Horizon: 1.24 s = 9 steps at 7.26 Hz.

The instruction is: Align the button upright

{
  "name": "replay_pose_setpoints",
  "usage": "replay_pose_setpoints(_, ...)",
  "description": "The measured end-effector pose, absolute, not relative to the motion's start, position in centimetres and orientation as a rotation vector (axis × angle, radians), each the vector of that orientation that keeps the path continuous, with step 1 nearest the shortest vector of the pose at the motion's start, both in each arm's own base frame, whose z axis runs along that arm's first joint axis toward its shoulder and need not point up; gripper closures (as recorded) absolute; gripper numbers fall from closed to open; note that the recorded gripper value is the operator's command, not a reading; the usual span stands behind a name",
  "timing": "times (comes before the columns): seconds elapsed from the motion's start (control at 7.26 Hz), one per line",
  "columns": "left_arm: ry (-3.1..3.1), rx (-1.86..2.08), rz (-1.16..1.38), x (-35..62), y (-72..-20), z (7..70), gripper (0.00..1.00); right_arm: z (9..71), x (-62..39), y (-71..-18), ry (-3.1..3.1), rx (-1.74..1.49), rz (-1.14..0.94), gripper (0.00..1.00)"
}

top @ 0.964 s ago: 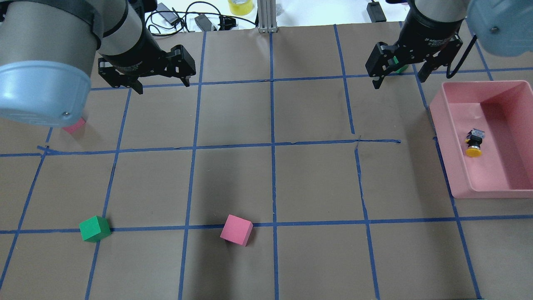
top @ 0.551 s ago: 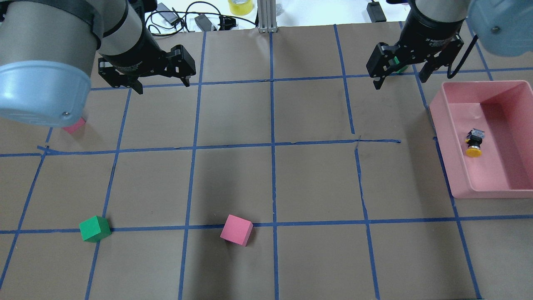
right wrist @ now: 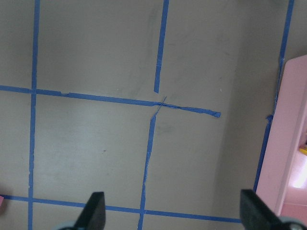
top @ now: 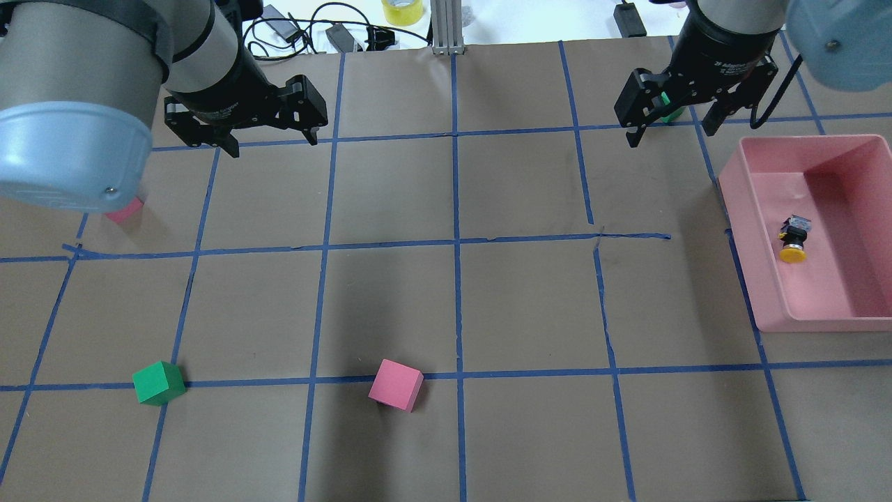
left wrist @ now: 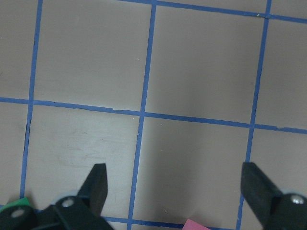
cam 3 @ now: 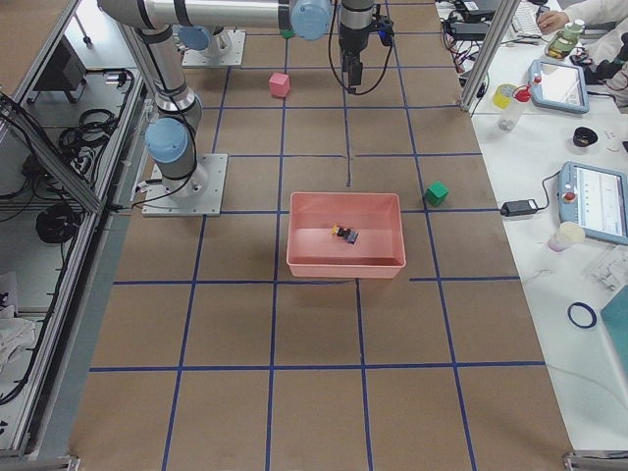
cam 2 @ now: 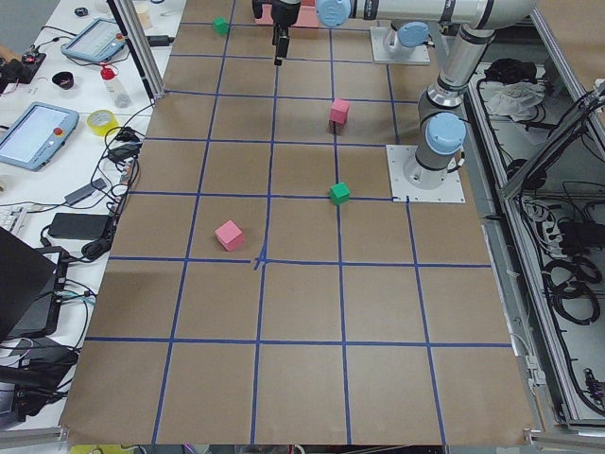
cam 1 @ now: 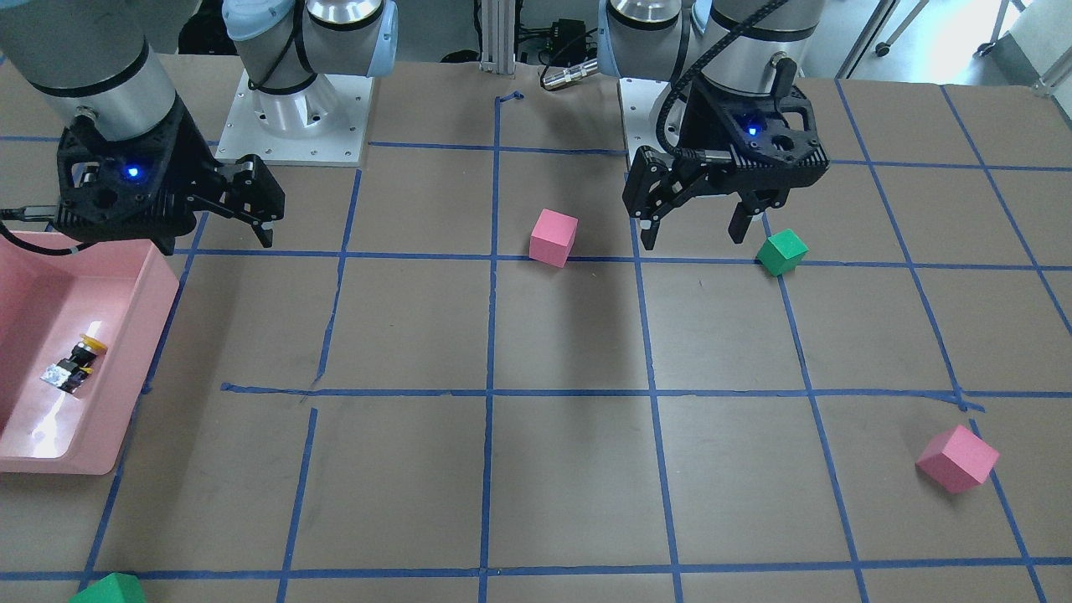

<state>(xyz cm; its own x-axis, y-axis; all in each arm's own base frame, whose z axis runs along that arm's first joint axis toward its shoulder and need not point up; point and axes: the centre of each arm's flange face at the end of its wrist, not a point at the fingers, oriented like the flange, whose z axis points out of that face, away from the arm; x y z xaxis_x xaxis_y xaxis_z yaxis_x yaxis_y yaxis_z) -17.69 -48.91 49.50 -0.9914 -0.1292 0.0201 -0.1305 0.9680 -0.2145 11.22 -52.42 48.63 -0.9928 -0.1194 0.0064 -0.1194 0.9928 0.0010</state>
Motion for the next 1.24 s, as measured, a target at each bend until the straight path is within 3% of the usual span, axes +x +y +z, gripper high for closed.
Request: replay_pose_setpoints(1.24,-3.11,0.205,0.34,-17.69,-48.91,49.5,0.0,48.27,10.94,-52.25,-3.135,0.174,-0.04,0.0)
